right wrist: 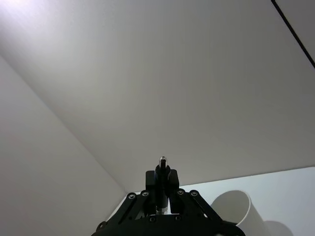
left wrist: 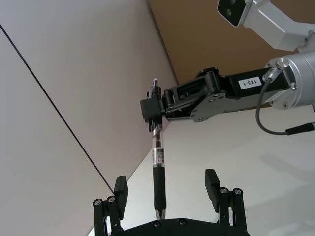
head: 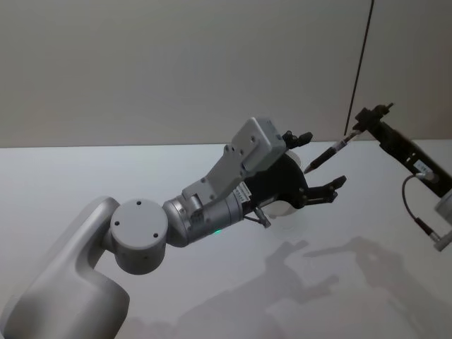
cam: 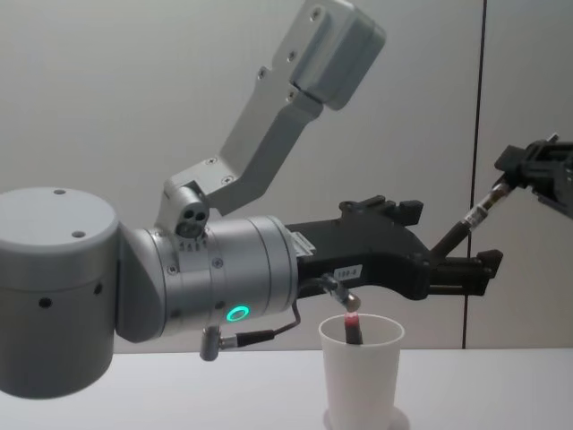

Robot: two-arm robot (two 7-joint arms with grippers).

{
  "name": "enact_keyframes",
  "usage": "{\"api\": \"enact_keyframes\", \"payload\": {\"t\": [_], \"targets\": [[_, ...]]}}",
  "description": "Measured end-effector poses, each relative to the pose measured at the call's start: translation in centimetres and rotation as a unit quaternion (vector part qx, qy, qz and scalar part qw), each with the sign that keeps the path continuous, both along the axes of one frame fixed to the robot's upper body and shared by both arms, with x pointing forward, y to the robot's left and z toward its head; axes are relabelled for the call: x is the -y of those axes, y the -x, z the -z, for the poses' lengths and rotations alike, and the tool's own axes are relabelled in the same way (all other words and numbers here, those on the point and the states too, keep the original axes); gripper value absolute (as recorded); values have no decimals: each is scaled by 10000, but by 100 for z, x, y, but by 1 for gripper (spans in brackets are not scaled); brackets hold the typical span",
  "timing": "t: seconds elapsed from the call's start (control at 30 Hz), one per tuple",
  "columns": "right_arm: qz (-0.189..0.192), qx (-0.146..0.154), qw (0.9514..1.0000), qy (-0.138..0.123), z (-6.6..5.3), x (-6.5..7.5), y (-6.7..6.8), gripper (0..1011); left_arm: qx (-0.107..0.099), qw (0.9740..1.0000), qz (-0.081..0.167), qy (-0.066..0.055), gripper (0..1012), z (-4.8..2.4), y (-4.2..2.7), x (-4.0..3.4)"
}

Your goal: Place the pen into the pen holder.

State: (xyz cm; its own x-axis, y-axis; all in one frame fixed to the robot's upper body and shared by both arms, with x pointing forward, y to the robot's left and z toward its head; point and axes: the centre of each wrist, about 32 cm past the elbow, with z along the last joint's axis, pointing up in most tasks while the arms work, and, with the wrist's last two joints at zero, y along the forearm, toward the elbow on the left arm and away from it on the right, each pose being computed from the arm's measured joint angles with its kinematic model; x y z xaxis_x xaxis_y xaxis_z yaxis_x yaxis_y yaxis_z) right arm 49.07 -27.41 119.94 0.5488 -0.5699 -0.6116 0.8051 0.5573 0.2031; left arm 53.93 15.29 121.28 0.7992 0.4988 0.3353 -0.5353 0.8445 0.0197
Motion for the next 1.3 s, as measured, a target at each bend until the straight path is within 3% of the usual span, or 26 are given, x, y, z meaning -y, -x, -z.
{"api": "enact_keyframes", "payload": {"t": [0.67, 1.3], "targets": [[180, 582, 9964, 584, -85, 164, -302, 133, 0, 10000, 0, 0, 1003, 0, 0, 0], [-44, 935, 9903, 1025, -72, 119, -659, 133, 0, 10000, 0, 0, 1003, 0, 0, 0]]}}
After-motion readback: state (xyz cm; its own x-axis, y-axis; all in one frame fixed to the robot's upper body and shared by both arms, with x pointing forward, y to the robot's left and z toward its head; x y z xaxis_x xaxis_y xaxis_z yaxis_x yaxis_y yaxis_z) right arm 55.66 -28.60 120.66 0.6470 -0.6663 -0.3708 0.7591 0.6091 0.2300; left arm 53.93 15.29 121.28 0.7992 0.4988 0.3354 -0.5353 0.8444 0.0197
